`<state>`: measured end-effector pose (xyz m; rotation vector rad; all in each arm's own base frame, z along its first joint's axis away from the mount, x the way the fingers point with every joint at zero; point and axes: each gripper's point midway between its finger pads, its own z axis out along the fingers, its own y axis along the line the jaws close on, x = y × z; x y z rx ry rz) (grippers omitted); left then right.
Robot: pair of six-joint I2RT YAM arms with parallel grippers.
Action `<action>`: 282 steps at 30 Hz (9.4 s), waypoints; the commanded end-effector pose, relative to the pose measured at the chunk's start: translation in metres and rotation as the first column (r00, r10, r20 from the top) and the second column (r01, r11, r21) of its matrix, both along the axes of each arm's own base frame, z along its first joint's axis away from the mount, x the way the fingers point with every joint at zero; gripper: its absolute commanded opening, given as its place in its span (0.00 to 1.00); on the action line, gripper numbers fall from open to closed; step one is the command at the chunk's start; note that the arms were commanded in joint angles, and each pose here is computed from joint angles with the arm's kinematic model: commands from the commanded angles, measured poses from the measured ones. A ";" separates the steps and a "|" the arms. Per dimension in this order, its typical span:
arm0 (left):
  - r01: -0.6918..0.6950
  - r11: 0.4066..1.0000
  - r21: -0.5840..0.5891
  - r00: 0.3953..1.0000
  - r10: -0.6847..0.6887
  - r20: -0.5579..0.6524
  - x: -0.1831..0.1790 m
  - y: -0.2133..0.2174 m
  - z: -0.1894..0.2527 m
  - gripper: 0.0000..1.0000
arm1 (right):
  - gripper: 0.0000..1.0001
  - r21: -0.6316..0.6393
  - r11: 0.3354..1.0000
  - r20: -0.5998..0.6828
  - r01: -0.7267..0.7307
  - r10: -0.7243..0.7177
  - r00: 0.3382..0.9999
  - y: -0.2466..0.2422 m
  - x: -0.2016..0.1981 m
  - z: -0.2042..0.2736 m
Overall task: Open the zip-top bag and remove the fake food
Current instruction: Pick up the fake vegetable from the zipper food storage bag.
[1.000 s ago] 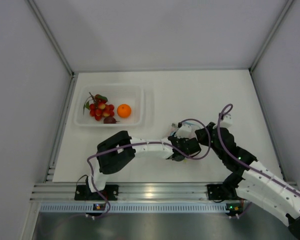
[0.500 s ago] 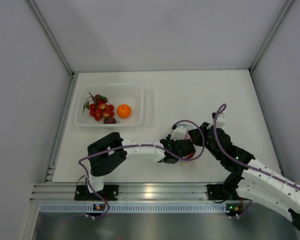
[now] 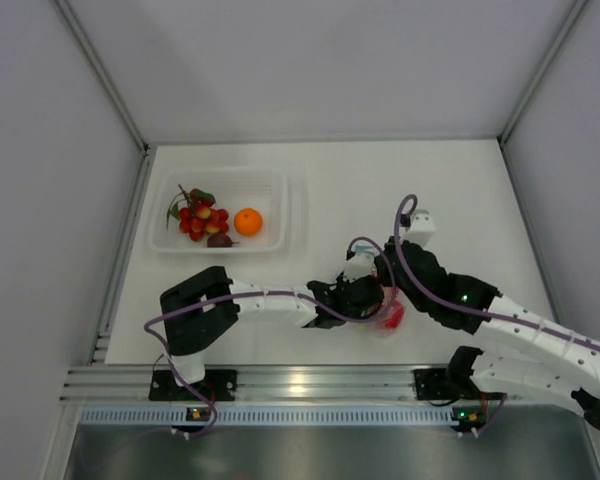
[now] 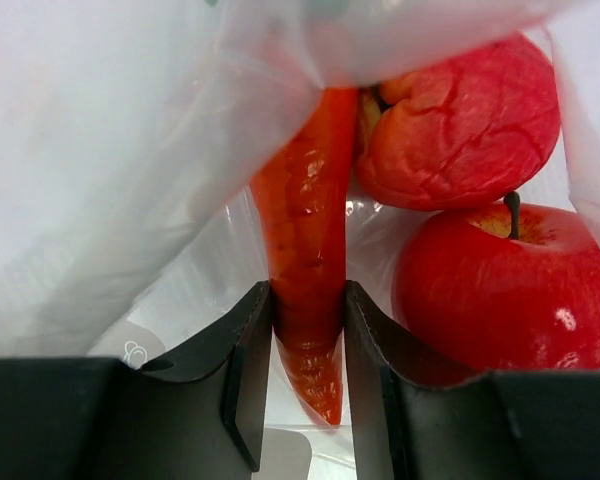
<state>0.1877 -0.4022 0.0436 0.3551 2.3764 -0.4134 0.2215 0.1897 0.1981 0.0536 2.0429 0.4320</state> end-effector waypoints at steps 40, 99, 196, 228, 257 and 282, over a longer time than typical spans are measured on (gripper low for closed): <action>-0.103 0.902 -0.419 0.991 0.058 -0.120 0.001 0.023 0.080 0.00 | 0.00 -0.226 0.973 -0.066 -0.045 0.031 0.997 0.021 -0.012 -0.074; 0.113 0.992 -0.063 0.973 -0.123 -0.196 -0.041 -0.015 0.017 0.47 | 0.00 -0.313 0.947 -0.094 0.078 -0.113 0.989 -0.010 -0.011 -0.100; 0.063 0.971 -0.232 0.957 -0.125 -0.262 -0.044 -0.014 0.045 0.00 | 0.00 -0.185 0.983 0.190 -0.009 0.045 0.981 0.015 -0.008 -0.052; 0.075 0.972 -0.221 0.961 -0.130 -0.246 -0.046 0.050 0.055 0.00 | 0.00 -0.386 0.921 0.169 0.047 0.021 0.985 -0.009 0.011 -0.054; 0.339 0.788 -0.513 0.918 -0.396 -0.002 -0.088 0.053 0.121 0.00 | 0.00 -0.276 0.959 0.036 -0.069 0.082 0.996 0.028 0.027 -0.050; 0.188 0.616 -0.765 0.950 0.082 0.300 -0.025 0.089 0.224 0.00 | 0.00 -0.128 0.991 -0.110 -0.025 0.011 0.994 0.027 0.011 -0.086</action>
